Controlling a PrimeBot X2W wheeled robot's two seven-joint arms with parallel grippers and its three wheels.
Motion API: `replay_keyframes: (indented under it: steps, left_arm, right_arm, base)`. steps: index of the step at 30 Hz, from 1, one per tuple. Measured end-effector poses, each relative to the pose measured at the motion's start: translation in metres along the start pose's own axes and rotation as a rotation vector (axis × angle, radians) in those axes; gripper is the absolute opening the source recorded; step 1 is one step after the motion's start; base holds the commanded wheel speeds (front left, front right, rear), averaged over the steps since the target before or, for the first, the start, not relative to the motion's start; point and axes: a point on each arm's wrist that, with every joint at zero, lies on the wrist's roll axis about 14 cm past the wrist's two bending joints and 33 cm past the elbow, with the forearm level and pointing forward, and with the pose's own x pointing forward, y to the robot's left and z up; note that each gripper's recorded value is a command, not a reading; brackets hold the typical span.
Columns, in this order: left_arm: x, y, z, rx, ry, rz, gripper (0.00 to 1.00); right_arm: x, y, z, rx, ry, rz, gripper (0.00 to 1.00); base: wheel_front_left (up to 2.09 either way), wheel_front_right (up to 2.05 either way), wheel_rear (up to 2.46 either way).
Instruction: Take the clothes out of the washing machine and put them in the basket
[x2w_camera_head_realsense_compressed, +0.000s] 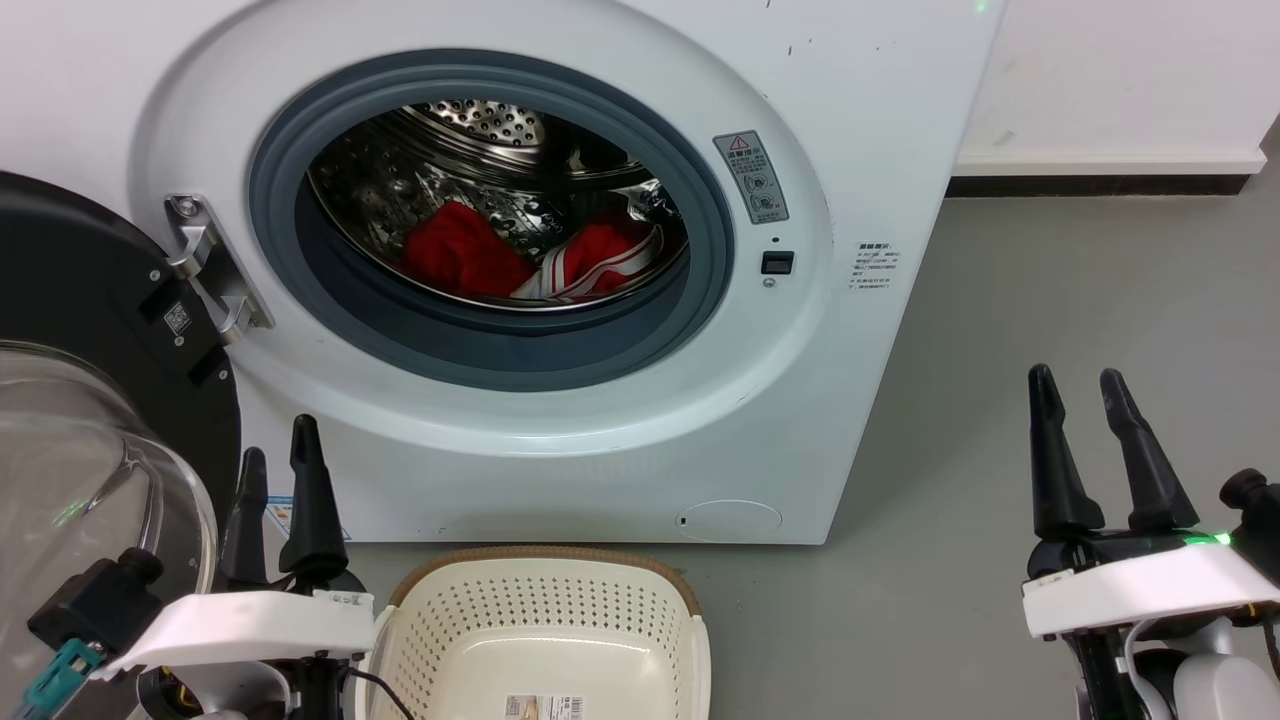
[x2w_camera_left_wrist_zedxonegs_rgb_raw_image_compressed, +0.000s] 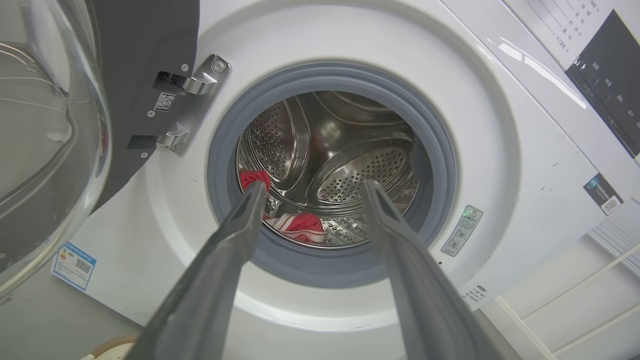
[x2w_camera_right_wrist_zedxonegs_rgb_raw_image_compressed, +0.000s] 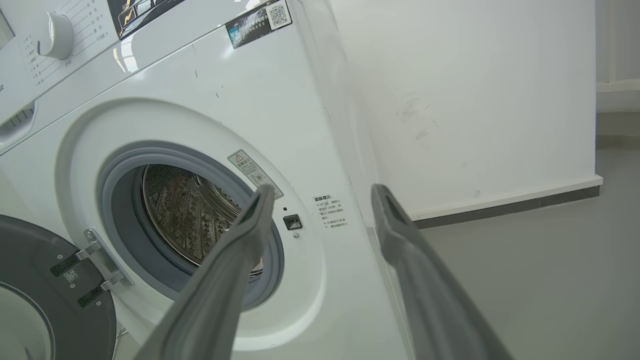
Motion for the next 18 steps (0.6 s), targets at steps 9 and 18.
replay_keyframes:
  steps: [9, 18]
  left_arm:
    - [-0.001, -0.018, -0.001, 0.173, -0.022, -0.042, 1.00]
    - [-0.007, -0.024, -0.016, 0.294, 0.006, -0.064, 1.00]
  right_arm:
    - [0.000, 0.012, 0.001, -0.141, -0.010, 0.046, 1.00]
    - [-0.007, 0.009, -0.008, -0.233, 0.015, 0.048, 1.00]
  base:
    - [0.00, 0.00, 0.00]
    - [0.00, 0.00, 0.00]
